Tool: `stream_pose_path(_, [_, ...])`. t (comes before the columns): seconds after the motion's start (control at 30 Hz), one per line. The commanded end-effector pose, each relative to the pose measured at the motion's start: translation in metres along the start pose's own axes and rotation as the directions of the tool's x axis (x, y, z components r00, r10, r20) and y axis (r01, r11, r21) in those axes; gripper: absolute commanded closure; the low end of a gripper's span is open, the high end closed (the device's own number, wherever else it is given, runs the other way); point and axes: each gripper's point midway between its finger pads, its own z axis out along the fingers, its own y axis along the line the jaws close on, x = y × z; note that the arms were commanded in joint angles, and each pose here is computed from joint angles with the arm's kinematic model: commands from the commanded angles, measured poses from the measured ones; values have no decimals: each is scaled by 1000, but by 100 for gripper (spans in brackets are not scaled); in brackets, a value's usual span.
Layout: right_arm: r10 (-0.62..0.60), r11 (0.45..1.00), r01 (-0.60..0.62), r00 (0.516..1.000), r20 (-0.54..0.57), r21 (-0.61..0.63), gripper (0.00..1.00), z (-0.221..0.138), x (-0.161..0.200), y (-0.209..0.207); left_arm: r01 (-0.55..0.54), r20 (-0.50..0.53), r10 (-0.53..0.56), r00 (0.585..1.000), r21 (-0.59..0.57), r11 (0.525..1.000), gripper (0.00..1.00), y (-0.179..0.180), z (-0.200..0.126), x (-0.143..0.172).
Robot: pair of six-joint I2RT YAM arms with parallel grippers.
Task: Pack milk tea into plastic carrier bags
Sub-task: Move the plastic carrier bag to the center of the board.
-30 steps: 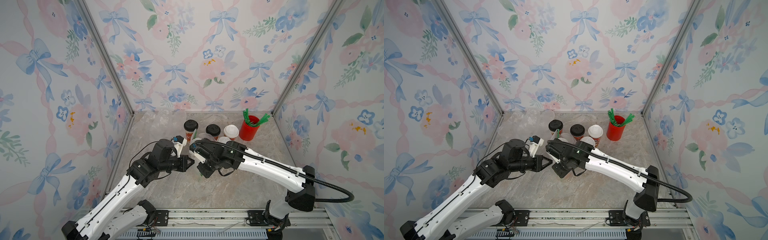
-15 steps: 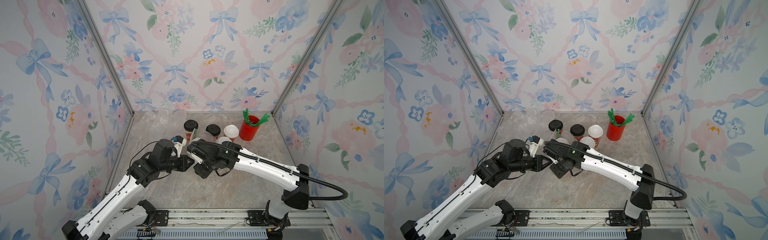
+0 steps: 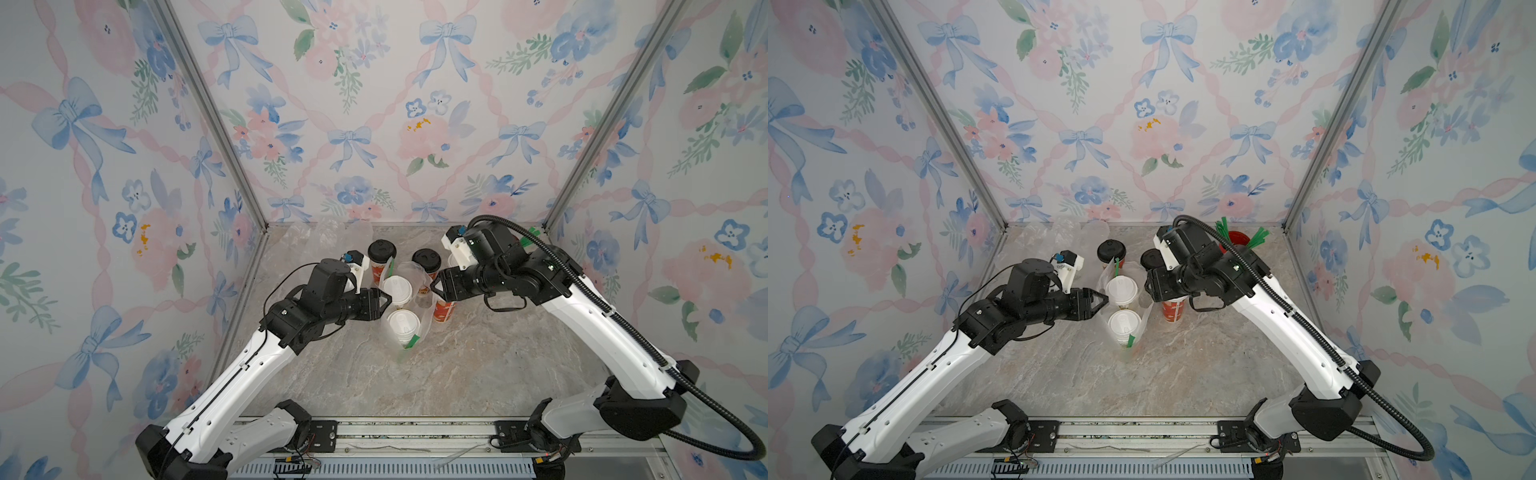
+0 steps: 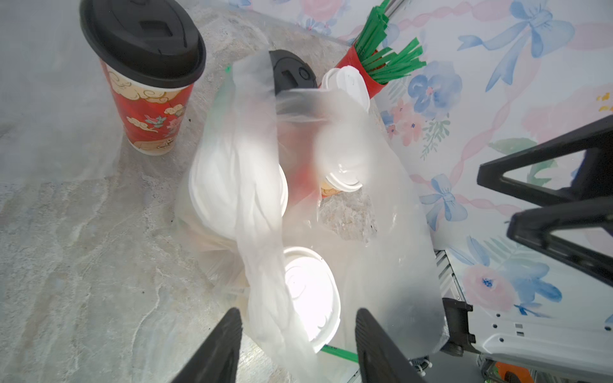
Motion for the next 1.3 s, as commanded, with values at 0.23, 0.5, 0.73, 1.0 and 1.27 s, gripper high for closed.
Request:
stream_pose_path(0.23, [54, 992, -78, 976, -211, -104, 32, 45, 24, 13, -60, -30, 60, 998, -19, 998, 49, 5, 17, -10])
stream_pose_path(0.5, [36, 997, -54, 962, -271, -61, 51, 75, 37, 15, -55, -38, 54, 998, -26, 998, 67, 10, 20, -11])
stream_pose_path(0.73, [23, 996, -42, 972, -235, -77, 87, 75, 28, 26, -46, -22, 45, 999, -48, 998, 92, 17, 18, -15])
stream_pose_path(1.0, [18, 997, -33, 979, -203, -74, 100, 70, 20, 31, -51, -2, 51, 999, -18, 999, 100, 10, 11, -24])
stream_pose_path(1.27, [18, 994, -34, 988, -156, -101, 100, 63, 7, 39, -37, 44, 39, 998, -56, 998, 100, 20, 3, -36])
